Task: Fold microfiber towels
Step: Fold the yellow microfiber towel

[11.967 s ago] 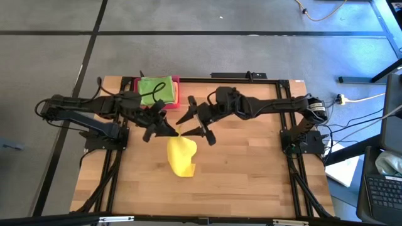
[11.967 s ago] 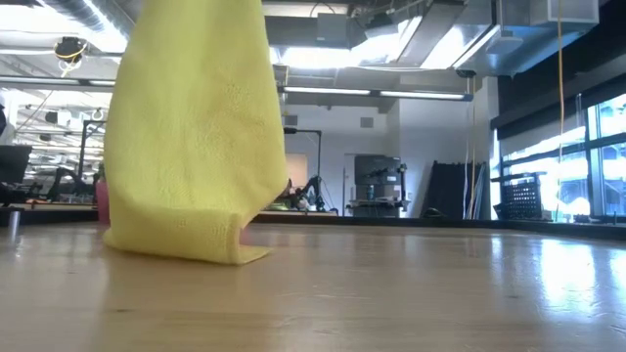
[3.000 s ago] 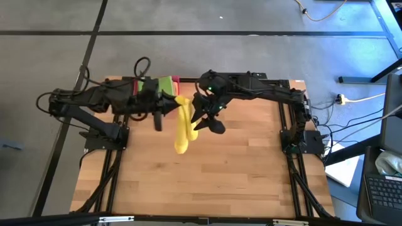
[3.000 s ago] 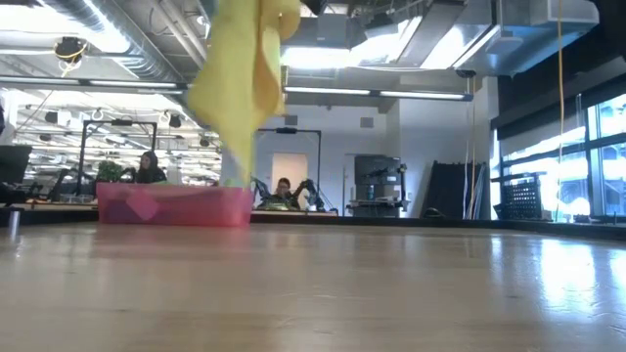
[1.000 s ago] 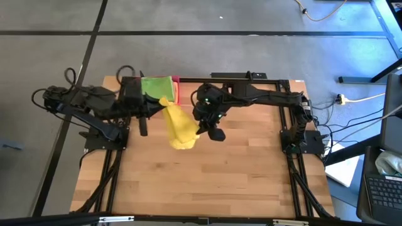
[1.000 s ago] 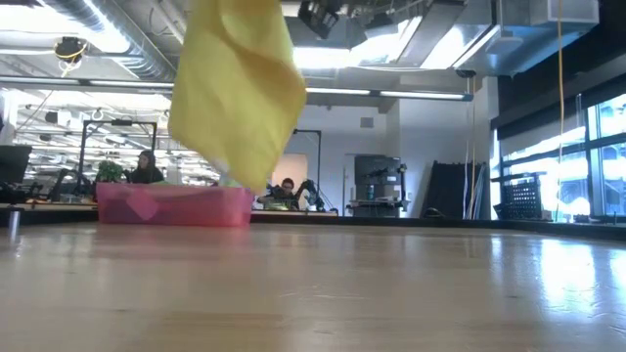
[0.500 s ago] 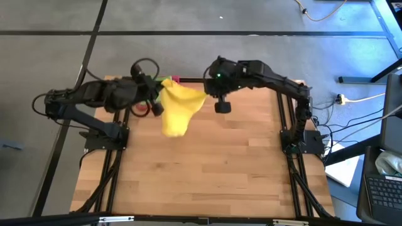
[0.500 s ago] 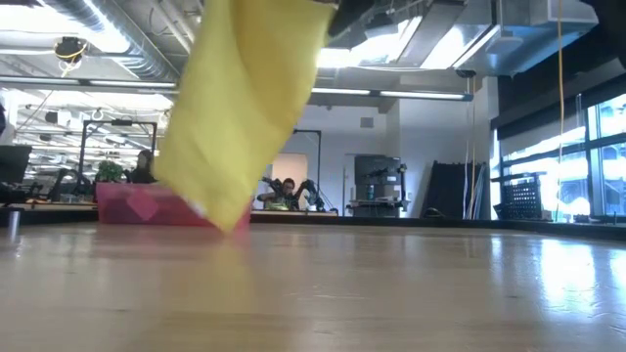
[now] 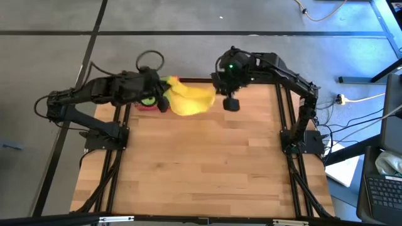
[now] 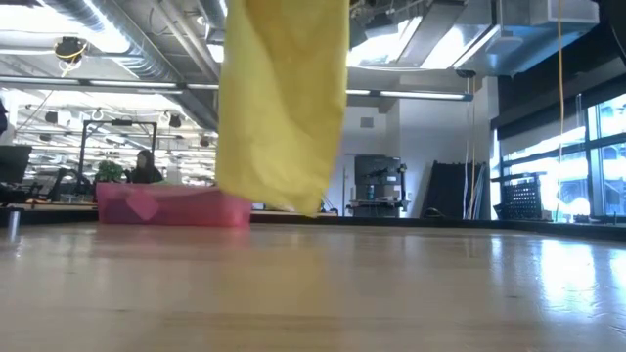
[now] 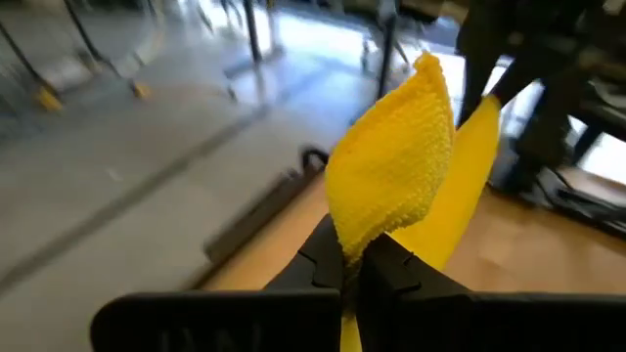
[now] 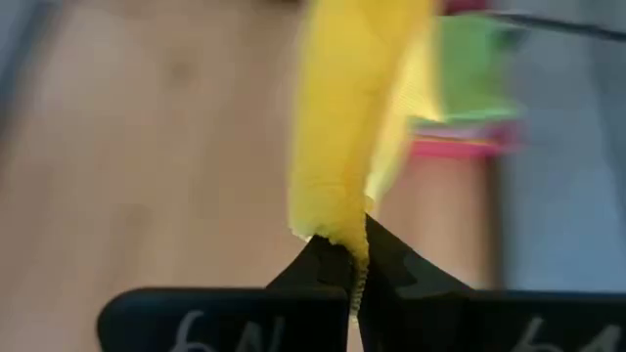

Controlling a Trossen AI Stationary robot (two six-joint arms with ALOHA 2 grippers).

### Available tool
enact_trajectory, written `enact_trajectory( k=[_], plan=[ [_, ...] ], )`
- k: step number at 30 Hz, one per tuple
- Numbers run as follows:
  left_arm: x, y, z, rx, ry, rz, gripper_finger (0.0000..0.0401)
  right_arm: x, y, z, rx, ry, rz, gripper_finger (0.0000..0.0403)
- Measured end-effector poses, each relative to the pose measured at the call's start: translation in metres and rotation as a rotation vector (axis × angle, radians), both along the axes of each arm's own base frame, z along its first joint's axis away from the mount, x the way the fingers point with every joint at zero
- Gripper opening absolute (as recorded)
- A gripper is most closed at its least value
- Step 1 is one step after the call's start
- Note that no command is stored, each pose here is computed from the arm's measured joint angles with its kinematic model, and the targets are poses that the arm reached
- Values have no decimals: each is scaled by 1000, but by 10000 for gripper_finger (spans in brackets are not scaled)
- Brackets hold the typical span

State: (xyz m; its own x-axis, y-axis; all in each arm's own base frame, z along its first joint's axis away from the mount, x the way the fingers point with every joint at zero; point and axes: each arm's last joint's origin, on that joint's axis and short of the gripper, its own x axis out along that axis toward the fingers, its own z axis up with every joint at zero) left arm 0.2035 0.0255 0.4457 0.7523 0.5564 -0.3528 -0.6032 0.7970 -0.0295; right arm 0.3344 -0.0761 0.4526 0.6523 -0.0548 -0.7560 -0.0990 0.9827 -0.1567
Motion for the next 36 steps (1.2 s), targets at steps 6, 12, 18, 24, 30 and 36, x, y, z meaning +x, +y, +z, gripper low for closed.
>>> enact_trajectory(
  k=[6, 12, 18, 24, 30, 36],
  plan=[
    [23, -12, -31, -223, 15, -44, 0, 12, 25, -27, 391, 64, 281, 4],
    [27, -31, -44, -320, 58, -86, 0, 21, 48, -74, 631, 236, 398, 7],
    [24, -33, -47, -307, 109, -78, 0, 19, 43, -107, 472, 419, 250, 4],
    [23, -31, -49, -261, 142, -58, 0, 14, 28, -90, 403, 368, 189, 3],
    [24, -7, -44, 30, 173, 175, 0, 7, 2, -48, 63, 238, -16, 4],
    [29, 12, -32, 61, 56, 239, 0, -9, -8, 0, -43, 58, -79, 2]
  ],
)
